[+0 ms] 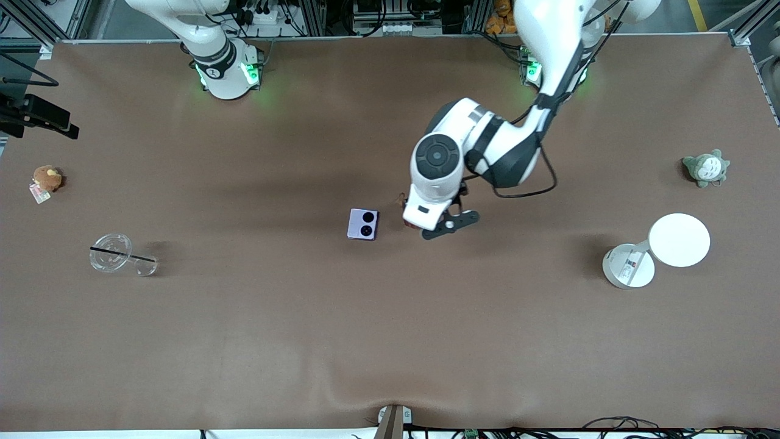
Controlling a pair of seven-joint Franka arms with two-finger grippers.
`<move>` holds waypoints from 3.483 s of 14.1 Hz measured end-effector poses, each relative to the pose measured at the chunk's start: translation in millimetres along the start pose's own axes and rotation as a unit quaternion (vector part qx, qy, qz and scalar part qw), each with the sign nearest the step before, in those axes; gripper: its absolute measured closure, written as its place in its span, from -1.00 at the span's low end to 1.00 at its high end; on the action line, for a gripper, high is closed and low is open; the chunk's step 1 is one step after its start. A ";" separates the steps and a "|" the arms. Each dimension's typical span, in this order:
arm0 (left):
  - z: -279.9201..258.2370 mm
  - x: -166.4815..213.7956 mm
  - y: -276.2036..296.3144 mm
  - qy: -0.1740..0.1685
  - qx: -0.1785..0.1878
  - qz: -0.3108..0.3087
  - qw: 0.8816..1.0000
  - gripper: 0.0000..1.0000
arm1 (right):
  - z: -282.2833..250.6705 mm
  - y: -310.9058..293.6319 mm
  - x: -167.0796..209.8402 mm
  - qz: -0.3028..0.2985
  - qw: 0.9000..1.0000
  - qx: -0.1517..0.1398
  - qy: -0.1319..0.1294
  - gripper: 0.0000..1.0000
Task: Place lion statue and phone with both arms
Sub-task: 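Reach the left gripper down over the brown lion statue, then grasp the lion with the left gripper while the right gripper reaches the phone, then grasp the phone with the right gripper while the left gripper carries the lion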
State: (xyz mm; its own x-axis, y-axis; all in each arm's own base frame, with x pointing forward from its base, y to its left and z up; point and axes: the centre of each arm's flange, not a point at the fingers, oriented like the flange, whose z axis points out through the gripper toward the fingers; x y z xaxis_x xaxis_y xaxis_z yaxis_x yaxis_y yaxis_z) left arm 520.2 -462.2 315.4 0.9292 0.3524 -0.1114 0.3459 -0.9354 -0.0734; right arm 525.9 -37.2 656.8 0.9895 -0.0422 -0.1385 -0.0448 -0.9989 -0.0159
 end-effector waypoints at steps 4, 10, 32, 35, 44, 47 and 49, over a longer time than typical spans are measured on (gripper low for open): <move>35.1 -19.4 27.8 0.012 -0.027 -0.031 0.999 -1.00 | 0.0 -0.6 0.0 -0.001 1.000 0.000 0.000 -1.00; 80.4 -39.1 43.1 0.012 -0.018 -0.033 0.999 -1.00 | 0.3 -0.8 0.3 -0.001 1.000 0.000 0.000 -1.00; 37.4 87.2 -45.6 0.029 0.055 0.052 0.997 0.29 | 95.2 -162.6 67.9 0.007 1.000 -0.023 -0.018 -1.00; 28.2 144.5 -96.4 0.016 0.054 0.072 0.996 0.29 | 141.1 -214.1 88.6 -0.009 0.999 -0.028 -0.014 -1.00; 67.2 229.8 -214.9 0.000 0.113 0.126 0.986 0.29 | 288.3 -345.0 109.8 0.018 0.996 0.062 -0.068 -1.00; 82.9 237.1 -231.8 0.004 0.109 0.124 0.986 0.29 | 340.9 -393.6 102.0 -0.011 0.996 0.063 -0.058 -1.00; 93.2 246.0 -248.8 0.009 0.100 0.129 0.987 0.29 | 377.4 -436.0 81.9 -0.041 0.997 0.041 -0.045 -1.00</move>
State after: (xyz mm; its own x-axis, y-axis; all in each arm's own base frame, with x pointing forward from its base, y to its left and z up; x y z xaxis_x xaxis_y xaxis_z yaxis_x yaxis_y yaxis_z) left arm 650.6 -140.0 213.9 0.9857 0.1016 -0.1347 0.0671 -0.9686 -0.2396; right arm 574.4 403.1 278.7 0.9738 0.0458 -0.2225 0.0212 -0.9935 -0.1117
